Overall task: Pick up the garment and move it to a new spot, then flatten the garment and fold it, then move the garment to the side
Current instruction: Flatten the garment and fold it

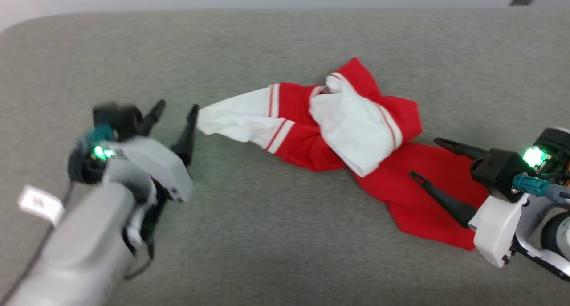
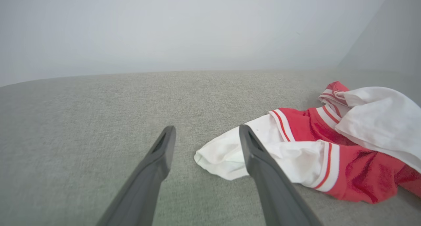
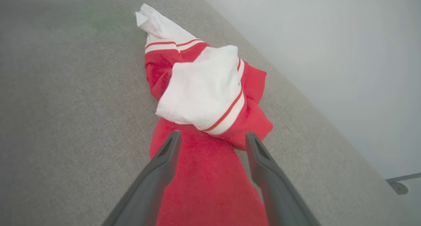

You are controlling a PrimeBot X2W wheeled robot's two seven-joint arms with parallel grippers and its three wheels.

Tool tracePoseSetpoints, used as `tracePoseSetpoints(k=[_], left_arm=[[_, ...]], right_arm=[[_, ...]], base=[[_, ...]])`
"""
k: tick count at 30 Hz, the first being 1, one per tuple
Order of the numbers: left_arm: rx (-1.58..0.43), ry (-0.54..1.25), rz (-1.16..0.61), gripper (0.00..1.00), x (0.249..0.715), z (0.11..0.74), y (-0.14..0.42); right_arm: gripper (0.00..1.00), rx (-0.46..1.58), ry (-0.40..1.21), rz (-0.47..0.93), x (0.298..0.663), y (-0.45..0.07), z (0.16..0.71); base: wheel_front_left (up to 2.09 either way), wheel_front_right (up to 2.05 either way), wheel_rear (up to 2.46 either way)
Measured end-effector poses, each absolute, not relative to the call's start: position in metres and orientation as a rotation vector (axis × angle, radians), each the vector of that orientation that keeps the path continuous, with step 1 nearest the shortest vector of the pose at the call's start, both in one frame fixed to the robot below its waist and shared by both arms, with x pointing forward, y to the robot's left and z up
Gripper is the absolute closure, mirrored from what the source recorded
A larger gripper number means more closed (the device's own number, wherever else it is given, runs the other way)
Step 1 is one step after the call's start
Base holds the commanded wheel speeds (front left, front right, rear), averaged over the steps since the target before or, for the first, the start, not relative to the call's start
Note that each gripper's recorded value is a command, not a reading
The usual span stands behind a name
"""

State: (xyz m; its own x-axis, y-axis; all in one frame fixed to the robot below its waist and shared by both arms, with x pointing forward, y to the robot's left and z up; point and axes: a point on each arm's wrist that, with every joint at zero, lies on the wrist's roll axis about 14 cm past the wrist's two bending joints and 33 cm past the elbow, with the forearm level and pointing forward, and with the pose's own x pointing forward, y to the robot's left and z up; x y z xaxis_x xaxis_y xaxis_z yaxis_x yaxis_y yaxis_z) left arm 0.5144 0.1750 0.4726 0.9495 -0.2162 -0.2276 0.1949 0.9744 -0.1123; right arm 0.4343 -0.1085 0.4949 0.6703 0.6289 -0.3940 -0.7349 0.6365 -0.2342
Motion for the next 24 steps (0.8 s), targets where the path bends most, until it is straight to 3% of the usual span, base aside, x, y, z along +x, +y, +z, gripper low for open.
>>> tracePoseSetpoints(k=[12,19,24], left_arm=[[-0.052,0.061,-0.035,0.0,0.455,0.486,0.191],[-0.056,-0.012,0.036,0.0,0.431,0.494,0.192],[-0.075,-0.026,0.074,0.0,0.423,0.493,0.199]], right_arm=[[0.0,-0.74,0.34,1.092,0.427,-0.064,0.485],[0.0,-0.831,0.345,1.132,0.445,-0.055,0.476],[0.0,-0.879,0.432,1.198,0.425,-0.053,0.441]], base=[[0.0,0.0,0.0],[0.0,0.0,0.0],[0.0,0.0,0.0]])
